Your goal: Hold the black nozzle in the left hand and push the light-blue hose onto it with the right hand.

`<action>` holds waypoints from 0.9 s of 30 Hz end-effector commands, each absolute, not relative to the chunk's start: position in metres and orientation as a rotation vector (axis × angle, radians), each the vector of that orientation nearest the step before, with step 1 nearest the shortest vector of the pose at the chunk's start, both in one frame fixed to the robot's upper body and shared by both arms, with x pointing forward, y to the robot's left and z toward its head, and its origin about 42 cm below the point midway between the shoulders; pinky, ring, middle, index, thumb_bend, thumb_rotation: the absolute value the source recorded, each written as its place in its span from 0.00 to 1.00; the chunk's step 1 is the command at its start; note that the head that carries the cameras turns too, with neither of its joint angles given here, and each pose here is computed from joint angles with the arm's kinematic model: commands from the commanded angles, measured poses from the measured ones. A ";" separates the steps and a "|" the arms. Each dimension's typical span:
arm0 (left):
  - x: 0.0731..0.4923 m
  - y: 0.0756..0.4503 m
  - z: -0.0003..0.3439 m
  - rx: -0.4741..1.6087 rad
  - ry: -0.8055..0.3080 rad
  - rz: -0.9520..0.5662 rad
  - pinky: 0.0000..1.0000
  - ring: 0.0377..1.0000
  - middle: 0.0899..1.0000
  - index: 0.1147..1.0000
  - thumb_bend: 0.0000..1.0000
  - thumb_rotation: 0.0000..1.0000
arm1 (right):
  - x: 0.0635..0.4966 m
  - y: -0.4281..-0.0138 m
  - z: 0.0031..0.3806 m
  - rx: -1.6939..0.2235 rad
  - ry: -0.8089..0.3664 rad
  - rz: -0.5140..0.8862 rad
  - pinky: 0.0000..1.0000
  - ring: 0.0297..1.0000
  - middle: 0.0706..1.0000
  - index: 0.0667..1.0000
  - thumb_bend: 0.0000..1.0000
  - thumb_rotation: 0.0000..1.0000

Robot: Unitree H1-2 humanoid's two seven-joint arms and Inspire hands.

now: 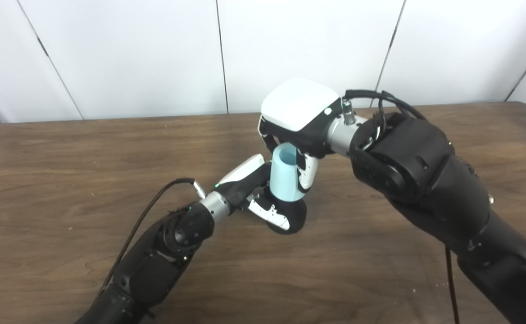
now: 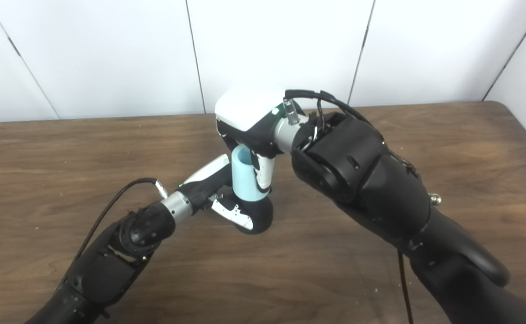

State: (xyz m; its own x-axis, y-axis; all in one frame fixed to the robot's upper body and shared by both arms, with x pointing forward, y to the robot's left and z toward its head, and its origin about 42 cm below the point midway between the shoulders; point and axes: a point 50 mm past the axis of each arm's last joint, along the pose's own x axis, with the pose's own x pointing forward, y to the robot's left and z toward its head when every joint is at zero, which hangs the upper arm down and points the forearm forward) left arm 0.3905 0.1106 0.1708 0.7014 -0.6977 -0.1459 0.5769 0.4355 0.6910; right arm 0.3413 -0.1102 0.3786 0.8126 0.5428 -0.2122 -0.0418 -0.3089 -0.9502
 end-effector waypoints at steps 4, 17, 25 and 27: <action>0.368 0.121 0.121 0.853 0.065 -0.909 0.37 0.43 0.47 0.43 0.51 0.08 | 0.340 -0.113 0.356 -1.860 -0.308 0.724 0.06 0.13 0.43 0.45 0.53 0.00; 0.368 0.121 0.121 0.850 0.071 -0.906 0.37 0.43 0.47 0.43 0.51 0.08 | 0.338 -0.115 0.351 -1.814 -0.330 0.713 0.03 0.08 0.43 0.45 0.53 0.00; 0.368 0.120 0.120 0.851 0.075 -0.907 0.35 0.41 0.46 0.43 0.51 0.08 | 0.337 -0.113 0.354 -1.822 -0.326 0.709 0.03 0.08 0.43 0.45 0.53 0.00; 0.368 0.120 0.121 0.851 0.075 -0.907 0.35 0.40 0.46 0.43 0.51 0.08 | 0.337 -0.112 0.355 -1.822 -0.325 0.710 0.03 0.08 0.43 0.45 0.53 0.00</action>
